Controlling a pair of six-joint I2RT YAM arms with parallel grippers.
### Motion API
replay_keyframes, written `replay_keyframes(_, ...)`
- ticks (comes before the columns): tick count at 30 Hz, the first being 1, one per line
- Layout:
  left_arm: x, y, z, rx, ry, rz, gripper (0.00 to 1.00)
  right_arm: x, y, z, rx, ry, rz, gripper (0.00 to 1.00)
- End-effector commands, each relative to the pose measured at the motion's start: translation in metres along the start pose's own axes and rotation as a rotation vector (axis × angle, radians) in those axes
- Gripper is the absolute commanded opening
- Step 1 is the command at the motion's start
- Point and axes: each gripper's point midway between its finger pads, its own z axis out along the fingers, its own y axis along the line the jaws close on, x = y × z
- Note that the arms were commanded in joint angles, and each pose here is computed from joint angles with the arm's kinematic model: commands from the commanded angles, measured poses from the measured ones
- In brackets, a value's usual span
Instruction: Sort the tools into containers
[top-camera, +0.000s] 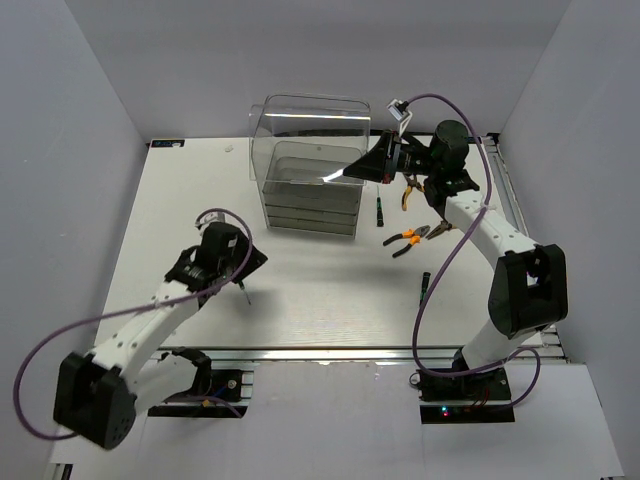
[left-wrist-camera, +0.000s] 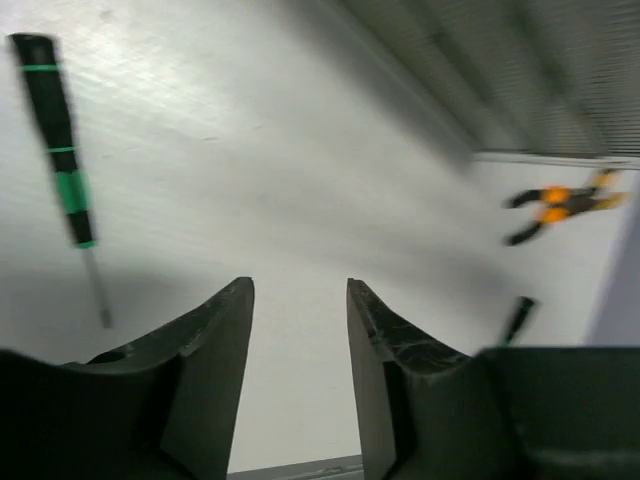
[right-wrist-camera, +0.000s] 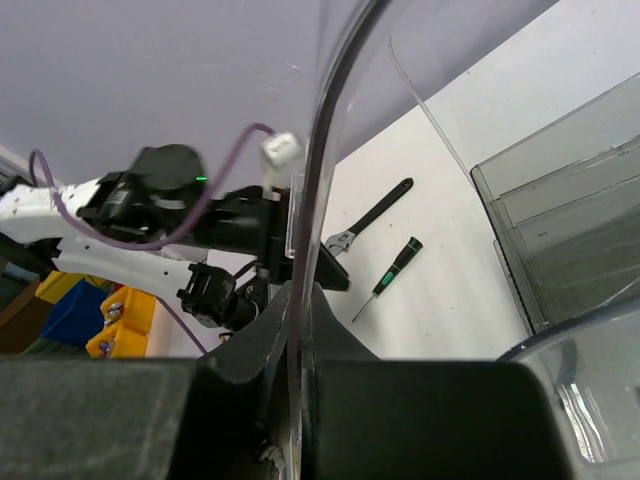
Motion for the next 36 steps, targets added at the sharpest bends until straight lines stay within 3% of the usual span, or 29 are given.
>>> replay_keyframes(1,0.016,0.037,0.012,-0.201,0.155,0.038,0.55,-0.062,0.033,-0.005,-0.032,-0.139,-0.338,0.00)
replay_keyframes(7,0.008,0.079,0.040,-0.338,0.212,-0.019,0.61,-0.059,0.030,-0.006,-0.031,-0.136,-0.334,0.00)
replay_keyframes(15,-0.003,0.092,0.071,-0.383,0.240,0.009,0.62,-0.058,0.030,-0.008,-0.030,-0.135,-0.338,0.00)
replay_keyframes(22,-0.004,0.119,0.083,-0.512,0.245,0.028,0.54,-0.056,0.029,-0.009,-0.029,-0.133,-0.334,0.00)
replay_keyframes(32,0.000,0.134,0.083,-0.565,0.272,0.058,0.51,-0.054,0.028,-0.011,-0.025,-0.133,-0.330,0.00)
replay_keyframes(36,0.013,0.142,0.083,-0.591,0.311,0.032,0.33,-0.054,0.028,-0.011,-0.024,-0.134,-0.333,0.00)
